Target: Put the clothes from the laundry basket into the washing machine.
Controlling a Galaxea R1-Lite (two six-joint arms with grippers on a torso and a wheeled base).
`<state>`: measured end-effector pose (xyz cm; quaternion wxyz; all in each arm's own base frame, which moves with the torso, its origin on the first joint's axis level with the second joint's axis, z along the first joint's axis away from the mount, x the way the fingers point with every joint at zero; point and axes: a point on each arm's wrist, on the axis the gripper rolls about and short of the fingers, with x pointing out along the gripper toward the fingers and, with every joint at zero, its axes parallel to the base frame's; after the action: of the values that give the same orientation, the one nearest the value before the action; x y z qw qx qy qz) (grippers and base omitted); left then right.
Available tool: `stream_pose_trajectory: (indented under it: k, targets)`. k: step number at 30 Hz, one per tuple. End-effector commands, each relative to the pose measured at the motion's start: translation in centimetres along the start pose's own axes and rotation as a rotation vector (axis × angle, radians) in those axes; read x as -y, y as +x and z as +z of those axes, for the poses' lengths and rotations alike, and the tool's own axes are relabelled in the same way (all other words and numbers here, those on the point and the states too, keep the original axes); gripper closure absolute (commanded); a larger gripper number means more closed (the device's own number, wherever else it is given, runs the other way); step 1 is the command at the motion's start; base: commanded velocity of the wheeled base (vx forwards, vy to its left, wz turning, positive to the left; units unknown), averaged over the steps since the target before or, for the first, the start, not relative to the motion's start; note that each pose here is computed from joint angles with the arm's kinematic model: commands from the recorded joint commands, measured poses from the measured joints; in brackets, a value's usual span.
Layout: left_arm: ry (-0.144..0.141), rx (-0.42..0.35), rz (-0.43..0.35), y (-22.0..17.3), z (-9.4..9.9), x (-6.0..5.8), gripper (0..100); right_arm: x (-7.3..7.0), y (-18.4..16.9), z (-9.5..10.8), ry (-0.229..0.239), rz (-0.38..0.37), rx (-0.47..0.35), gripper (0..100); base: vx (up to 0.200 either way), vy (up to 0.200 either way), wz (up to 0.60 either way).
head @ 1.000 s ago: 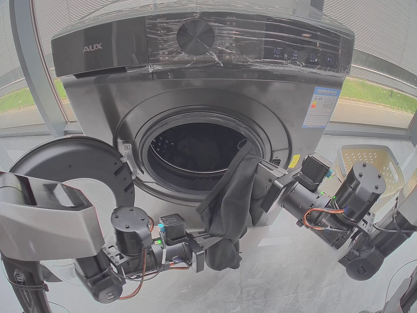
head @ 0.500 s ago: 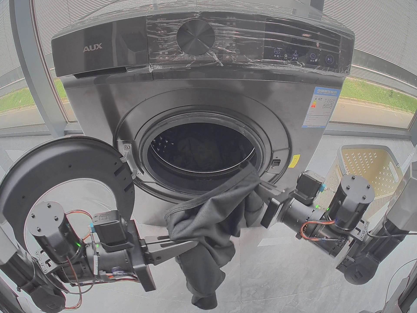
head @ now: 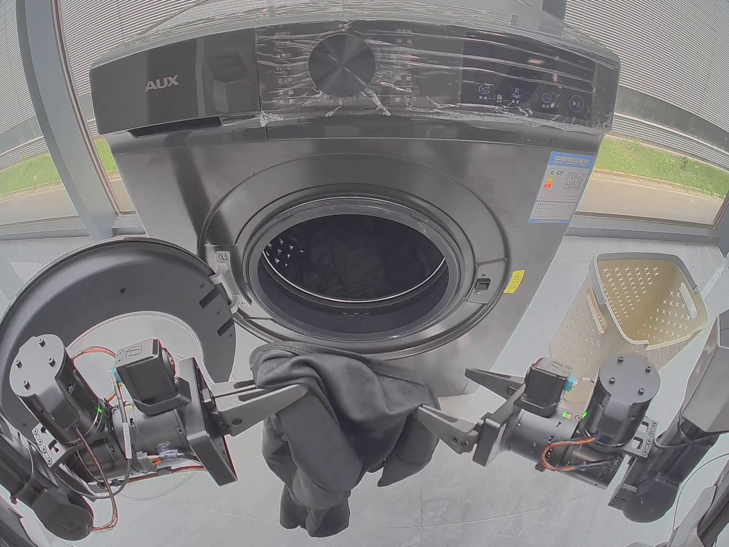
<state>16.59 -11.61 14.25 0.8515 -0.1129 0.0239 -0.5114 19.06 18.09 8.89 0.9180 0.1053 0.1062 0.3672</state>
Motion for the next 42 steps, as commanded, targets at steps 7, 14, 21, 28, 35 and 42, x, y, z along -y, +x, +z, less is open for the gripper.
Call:
stream_pose_trajectory:
  k: [7, 14, 21, 28, 35, 42]
  targets:
    - [0.0, 0.037, 0.128, -0.4, 0.3, -0.8, 100, 0.3, -2.1, 0.1, -0.061, -0.034, -0.012, 0, 0.0, 0.0, 0.0]
    - [-0.009, 0.041, 0.203, -0.3, 0.0, -1.0, 100, 1.1, -1.9, 0.5, -0.057, -0.098, 0.018, 0, 0.0, 0.0, 0.0]
    - [-0.021, -0.013, 0.249, -0.1, -1.3, -1.7, 100, 1.5, -1.9, 0.7, -0.054, -0.116, 0.027, 0, 0.0, 0.0, 0.0]
    - [-0.017, -0.027, 0.261, -0.1, -1.6, -1.8, 100, 2.0, -1.8, 1.1, -0.051, -0.135, 0.043, 0, 0.0, 0.0, 0.0]
    - [-0.01, -0.043, 0.296, 0.1, -2.1, -2.1, 100, 2.0, -1.6, 0.9, -0.051, -0.134, 0.036, 0, 0.0, 0.0, 0.0]
    - [0.025, -0.08, 0.308, 0.1, -2.8, -2.2, 100, 1.8, -1.5, 0.8, -0.051, -0.127, 0.033, 0, 0.086, 0.0, 0.0]
